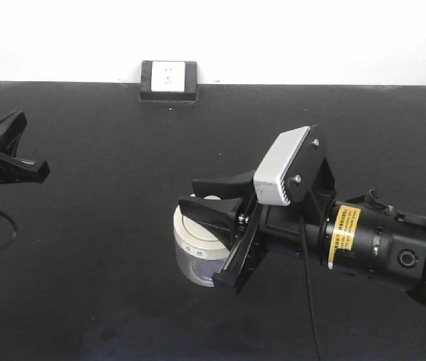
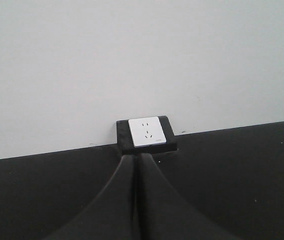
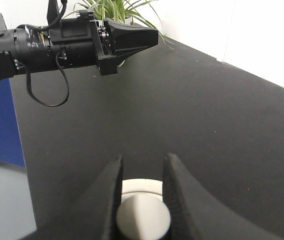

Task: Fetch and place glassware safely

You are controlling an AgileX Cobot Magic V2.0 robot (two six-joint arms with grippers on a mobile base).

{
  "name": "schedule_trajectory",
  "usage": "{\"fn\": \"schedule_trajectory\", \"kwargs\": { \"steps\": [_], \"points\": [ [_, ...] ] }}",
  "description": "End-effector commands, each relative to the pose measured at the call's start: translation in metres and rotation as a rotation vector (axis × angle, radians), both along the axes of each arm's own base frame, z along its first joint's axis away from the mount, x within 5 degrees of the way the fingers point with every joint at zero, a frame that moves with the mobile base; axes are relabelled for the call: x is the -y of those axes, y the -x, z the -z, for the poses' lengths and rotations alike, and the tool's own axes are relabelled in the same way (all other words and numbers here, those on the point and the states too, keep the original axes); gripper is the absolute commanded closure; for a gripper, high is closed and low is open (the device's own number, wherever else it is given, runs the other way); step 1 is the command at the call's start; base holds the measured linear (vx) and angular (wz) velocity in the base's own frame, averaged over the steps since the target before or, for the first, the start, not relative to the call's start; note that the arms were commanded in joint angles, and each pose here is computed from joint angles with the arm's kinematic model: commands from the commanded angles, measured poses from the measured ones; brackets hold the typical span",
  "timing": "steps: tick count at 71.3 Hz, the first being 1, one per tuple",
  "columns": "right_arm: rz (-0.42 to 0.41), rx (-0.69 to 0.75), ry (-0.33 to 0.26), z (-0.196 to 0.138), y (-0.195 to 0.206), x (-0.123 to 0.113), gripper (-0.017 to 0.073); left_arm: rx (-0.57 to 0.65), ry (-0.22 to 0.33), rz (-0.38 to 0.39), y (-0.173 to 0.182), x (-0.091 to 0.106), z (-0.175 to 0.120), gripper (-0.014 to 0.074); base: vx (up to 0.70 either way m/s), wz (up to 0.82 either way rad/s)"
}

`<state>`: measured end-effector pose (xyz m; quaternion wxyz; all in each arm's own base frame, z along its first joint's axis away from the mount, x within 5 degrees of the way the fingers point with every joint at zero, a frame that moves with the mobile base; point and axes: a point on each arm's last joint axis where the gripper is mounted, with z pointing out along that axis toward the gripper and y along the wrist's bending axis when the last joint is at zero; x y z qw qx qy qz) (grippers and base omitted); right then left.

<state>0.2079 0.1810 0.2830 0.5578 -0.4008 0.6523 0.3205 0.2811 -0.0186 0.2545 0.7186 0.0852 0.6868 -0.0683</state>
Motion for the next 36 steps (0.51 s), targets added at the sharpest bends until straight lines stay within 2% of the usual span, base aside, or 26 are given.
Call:
{"fn": "schedule_trajectory", "kwargs": {
  "steps": [1, 36],
  "points": [
    [-0.031, 0.057, -0.1, -0.0236, 0.0042, -0.0006, 0.0559, 0.114, 0.03, 0.004, 0.0017, 0.0003, -0.0198, 0.0591, 0.0, 0.0],
    [-0.031, 0.057, -0.1, -0.0236, 0.0042, -0.0006, 0.0559, 0.114, 0.03, 0.004, 0.0017, 0.0003, -0.0198, 0.0591, 0.0, 0.0]
  ]
}}
